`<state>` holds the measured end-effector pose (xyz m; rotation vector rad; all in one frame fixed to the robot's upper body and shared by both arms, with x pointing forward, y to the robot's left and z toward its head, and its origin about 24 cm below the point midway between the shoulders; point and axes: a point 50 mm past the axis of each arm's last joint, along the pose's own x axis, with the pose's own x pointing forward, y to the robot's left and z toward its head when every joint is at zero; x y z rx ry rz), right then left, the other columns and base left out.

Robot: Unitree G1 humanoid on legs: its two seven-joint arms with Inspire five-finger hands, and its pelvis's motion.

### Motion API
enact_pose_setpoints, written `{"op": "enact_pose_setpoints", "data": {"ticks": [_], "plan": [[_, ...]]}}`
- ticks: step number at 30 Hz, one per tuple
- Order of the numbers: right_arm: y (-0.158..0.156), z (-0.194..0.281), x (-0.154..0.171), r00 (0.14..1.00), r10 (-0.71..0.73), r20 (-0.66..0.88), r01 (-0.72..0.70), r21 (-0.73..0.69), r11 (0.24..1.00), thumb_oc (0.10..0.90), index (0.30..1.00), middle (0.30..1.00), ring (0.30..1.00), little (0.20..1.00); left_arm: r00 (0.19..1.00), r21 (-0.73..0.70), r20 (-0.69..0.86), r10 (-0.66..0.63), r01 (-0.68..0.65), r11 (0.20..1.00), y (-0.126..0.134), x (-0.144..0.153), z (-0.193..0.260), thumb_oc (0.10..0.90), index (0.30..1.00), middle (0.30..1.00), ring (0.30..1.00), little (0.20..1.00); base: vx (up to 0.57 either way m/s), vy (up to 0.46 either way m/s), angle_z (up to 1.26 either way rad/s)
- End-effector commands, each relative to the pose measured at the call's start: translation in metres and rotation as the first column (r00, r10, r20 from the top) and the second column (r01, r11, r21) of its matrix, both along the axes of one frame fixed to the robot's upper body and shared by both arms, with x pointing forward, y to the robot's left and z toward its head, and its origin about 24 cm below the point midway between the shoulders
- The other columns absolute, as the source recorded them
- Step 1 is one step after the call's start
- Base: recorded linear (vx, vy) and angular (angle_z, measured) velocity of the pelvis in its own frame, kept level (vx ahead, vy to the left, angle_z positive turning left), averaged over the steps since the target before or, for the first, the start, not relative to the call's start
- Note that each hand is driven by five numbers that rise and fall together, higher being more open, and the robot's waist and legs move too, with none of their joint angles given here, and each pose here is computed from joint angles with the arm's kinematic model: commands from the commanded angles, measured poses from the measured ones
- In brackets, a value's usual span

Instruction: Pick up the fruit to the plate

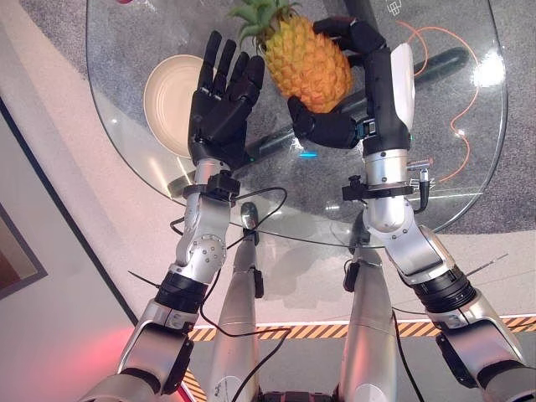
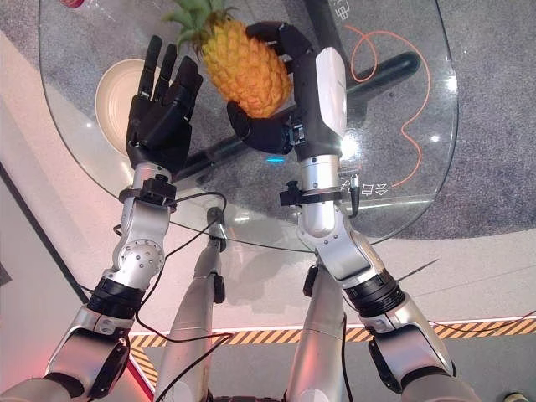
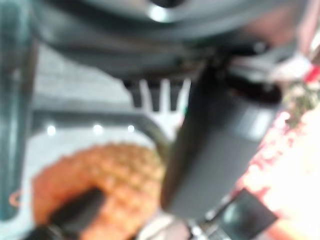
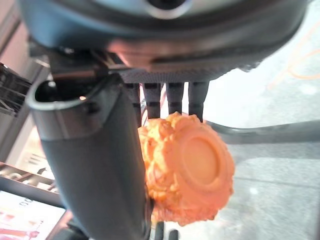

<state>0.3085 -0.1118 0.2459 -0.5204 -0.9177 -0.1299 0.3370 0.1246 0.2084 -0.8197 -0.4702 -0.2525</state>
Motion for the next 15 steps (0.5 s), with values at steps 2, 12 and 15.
{"op": "enact_pose_setpoints", "data": {"ticks": [2, 12, 15], "plan": [[0.0212, 0.0725, -0.0552, 0.877, 0.186, 0.443, -0.242, 0.073, 0.967, 0.1, 0.3, 0.3, 0.3, 0.2, 0.969, -0.024, 0.239, 0.063, -0.059, 0.998, 0.0052, -0.0153, 0.049, 0.8, 0.9, 0.9, 0.9, 0.9, 0.0, 0.0, 0.0], [0.0273, 0.0737, -0.0564, 0.875, 0.224, 0.428, -0.266, 0.039, 0.963, 0.1, 0.3, 0.3, 0.3, 0.2, 0.965, -0.018, 0.259, 0.037, -0.034, 0.999, 0.0, -0.0166, 0.0516, 0.8, 0.9, 0.9, 0.9, 0.9, 0.0, 0.0, 0.0], [0.0297, 0.0726, -0.0562, 0.877, 0.233, 0.419, -0.271, 0.031, 0.962, 0.1, 0.3, 0.3, 0.3, 0.2, 0.962, -0.022, 0.274, 0.011, -0.005, 1.0, -0.0019, -0.0173, 0.0529, 0.8, 0.9, 0.9, 0.9, 0.9, 0.0, 0.0, 0.0]]}}
